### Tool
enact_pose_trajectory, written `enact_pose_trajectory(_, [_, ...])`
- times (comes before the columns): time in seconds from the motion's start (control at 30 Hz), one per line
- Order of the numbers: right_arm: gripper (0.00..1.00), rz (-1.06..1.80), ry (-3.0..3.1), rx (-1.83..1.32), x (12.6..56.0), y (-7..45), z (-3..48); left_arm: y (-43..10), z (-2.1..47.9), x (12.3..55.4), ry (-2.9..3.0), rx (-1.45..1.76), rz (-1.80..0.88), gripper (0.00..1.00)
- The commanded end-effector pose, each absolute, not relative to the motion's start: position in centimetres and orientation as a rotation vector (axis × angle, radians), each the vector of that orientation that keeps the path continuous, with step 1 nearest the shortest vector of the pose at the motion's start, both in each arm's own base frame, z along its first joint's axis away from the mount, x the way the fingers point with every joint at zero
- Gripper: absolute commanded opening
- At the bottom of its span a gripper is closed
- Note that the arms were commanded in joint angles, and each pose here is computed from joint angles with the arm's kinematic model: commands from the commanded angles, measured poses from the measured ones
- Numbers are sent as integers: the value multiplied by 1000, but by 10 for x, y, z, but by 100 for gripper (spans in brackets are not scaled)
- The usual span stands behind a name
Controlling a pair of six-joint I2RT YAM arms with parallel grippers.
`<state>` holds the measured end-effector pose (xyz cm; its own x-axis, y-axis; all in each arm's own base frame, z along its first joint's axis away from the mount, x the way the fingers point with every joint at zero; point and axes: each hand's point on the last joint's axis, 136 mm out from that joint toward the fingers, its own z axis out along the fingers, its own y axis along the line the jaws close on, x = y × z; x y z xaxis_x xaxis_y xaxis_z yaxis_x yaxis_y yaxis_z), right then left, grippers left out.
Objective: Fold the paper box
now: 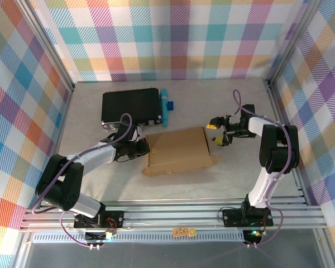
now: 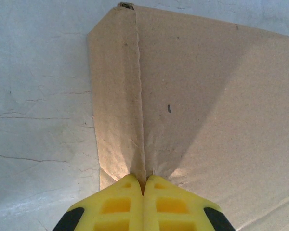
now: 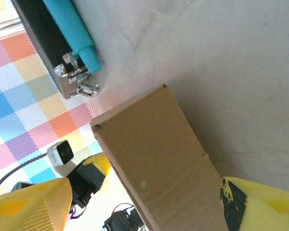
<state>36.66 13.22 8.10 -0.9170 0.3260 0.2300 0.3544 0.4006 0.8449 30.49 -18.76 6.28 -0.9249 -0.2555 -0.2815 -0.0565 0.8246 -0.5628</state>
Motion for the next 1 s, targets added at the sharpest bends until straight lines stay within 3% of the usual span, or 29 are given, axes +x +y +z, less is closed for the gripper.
enact_pose_trajectory(0.0, [81, -1719, -2560, -505, 352, 140, 89, -156, 21, 280, 2813, -294, -629, 0])
enact_pose_trajectory(0.43, [83, -1579, -2559, -412, 317, 172, 66, -149, 13, 285, 2836, -311, -583, 0])
enact_pose_trajectory(0.77, [83, -1275, -2819, -404, 310, 147, 58, -121, 0, 270, 2923, -396, -401, 0])
enact_pose_trajectory(0.97, [83, -1511, -2683, -333, 312, 171, 70, -117, -4, 269, 2940, -409, -384, 0])
